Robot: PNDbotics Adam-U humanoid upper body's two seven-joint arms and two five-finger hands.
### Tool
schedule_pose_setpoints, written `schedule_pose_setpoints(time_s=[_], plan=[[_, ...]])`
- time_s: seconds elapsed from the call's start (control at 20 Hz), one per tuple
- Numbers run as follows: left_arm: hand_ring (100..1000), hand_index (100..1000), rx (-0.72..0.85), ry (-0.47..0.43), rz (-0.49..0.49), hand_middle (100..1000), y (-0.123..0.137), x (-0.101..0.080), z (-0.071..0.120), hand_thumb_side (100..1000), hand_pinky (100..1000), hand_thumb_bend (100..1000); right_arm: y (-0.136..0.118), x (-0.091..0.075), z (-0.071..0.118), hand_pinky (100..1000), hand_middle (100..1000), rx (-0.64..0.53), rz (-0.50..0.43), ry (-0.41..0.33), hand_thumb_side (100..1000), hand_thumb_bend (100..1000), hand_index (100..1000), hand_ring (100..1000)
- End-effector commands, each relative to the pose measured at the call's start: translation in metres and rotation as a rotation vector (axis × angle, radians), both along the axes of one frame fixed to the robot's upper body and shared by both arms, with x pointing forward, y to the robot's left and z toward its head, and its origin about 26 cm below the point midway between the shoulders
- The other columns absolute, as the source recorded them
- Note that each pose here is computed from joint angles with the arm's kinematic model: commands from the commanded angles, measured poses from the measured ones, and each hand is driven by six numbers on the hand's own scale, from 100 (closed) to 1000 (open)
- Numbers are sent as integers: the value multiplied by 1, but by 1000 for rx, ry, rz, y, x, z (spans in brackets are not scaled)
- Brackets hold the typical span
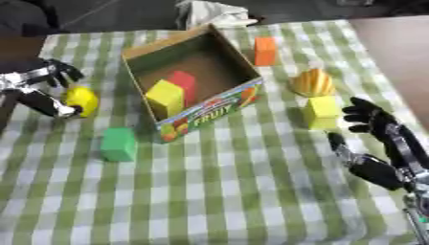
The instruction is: Pick up objects on the table and place them in the box.
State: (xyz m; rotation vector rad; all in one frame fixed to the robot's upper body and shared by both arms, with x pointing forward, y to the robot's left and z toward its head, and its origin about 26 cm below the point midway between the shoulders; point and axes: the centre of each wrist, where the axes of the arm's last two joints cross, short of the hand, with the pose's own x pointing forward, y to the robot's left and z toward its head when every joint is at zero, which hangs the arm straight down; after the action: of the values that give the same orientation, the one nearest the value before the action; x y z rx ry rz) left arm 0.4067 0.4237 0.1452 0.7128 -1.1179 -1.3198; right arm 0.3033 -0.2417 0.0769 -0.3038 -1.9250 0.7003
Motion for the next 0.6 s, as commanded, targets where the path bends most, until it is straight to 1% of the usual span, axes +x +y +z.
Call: schedule_pose_setpoints(time_s=[0.05,0.1,0.15,0.2,0.25,0.3,0.35,0.4,0.5,0.6], plan=[[720,852,13,-41,35,745,6,4,5,187,720,400,-2,1,5,740,782,-6,0,-19,328,315,934,800],[678,827,9,-50,40,708,5,5,3,130,689,369,-1,1,5,740,782,-6,0,-18,327,315,934,800],[668,822,7,-64,44,699,4,5,1,121,683,364,-1,1,5,740,782,-5,0,-18,327,315,934,800],[586,757,6,-86,44,592,3,6,2,100,617,290,-1,1,5,740,781,-5,0,-19,327,315,934,800],[570,743,8,-112,42,573,2,7,5,100,604,275,-1,1,5,740,781,-4,0,-19,327,315,934,800],[529,703,7,-143,36,525,0,7,9,100,562,237,-1,1,5,740,781,-4,0,-18,326,316,934,800],[516,688,6,-176,29,509,-2,8,14,100,547,225,-1,1,5,740,781,-5,-1,-18,327,316,934,800],[496,664,8,-210,17,487,-4,8,20,100,526,206,-2,1,5,739,781,-5,-2,-17,327,317,934,800],[493,659,18,-274,-22,483,-9,9,38,100,528,212,-2,1,5,740,781,-6,-2,-16,327,316,933,800],[504,669,31,-338,-71,492,-18,10,63,100,544,229,-2,1,4,739,781,-6,-1,-15,327,316,933,800]])
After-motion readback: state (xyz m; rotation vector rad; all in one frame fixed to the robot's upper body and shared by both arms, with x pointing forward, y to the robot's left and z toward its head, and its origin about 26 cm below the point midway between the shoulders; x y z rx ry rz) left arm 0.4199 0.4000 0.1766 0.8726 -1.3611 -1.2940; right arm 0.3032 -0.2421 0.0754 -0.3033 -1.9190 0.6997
